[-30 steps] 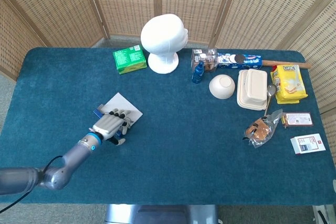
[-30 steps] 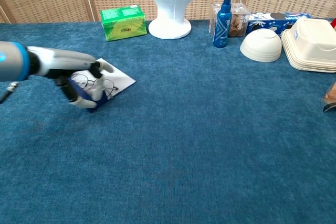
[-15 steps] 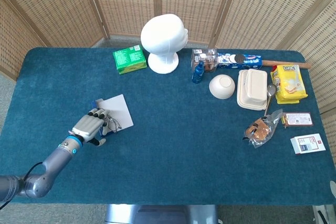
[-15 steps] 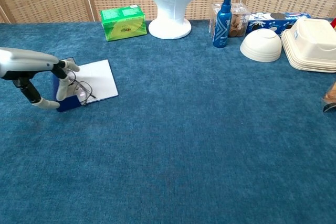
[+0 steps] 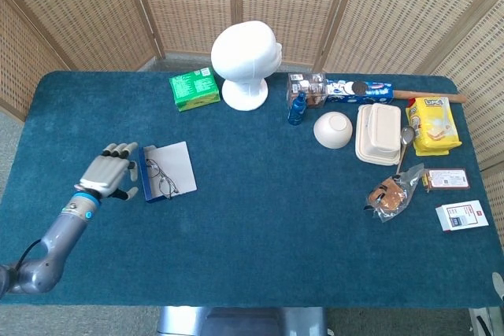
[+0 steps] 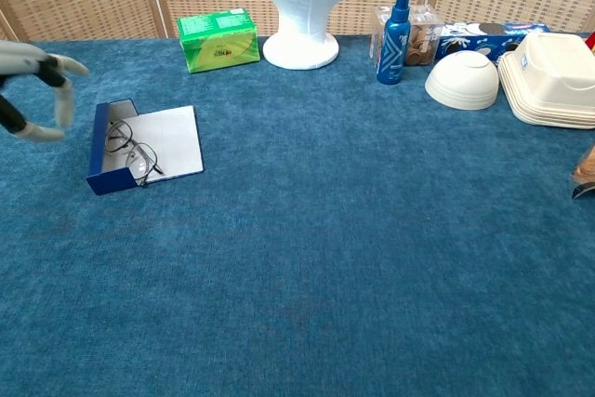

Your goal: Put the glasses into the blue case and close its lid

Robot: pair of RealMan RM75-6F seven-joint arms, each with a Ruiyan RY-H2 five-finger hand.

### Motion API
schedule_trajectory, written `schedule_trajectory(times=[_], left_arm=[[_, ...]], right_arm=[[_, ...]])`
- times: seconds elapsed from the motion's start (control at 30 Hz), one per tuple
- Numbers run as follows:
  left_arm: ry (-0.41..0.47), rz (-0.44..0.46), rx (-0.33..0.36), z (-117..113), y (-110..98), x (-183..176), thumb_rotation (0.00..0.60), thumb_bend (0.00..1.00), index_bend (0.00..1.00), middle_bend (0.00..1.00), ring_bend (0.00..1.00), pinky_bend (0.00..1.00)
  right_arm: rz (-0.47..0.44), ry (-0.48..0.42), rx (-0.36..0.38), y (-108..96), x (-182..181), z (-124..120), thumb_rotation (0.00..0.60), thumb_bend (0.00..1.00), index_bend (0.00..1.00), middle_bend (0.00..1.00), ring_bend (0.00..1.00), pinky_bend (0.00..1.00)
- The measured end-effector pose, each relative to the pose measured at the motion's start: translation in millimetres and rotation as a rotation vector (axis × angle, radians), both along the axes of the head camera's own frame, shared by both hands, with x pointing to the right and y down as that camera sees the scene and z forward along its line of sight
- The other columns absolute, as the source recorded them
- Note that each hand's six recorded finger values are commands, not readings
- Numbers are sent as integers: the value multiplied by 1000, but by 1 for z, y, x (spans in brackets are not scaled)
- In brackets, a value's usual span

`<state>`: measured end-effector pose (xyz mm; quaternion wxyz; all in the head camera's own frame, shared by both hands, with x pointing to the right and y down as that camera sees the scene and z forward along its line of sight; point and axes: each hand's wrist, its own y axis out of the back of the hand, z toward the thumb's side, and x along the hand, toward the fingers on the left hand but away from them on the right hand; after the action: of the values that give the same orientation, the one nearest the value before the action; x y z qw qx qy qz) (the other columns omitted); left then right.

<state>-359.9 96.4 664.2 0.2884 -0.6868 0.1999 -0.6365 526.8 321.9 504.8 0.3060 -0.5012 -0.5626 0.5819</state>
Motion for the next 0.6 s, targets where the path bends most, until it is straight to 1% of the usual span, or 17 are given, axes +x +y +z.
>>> schedule_trajectory(times=[0.13,0.27,0.47,0.6], left_arm=[[-20,-62,-7,-7,8,-27,488,302,478,32,0,0],[-43,-102,-27,-5,17,-46,488,301,475,31,0,0],[-65,-162,-49,7,21,-65,488,301,436,23,0,0],[-60,-186,-55,18,17,-66,479,301,366,14,0,0]], right_arm=[[-7,-5,-5,-2,0,2,586,269,0,134,0,146],[-7,-12,-11,-2,0,5,586,269,0,135,0,146],[-13,-17,-15,-4,-1,8,586,268,0,134,0,146],[-8,-14,-11,-3,-1,6,587,268,0,134,0,145]])
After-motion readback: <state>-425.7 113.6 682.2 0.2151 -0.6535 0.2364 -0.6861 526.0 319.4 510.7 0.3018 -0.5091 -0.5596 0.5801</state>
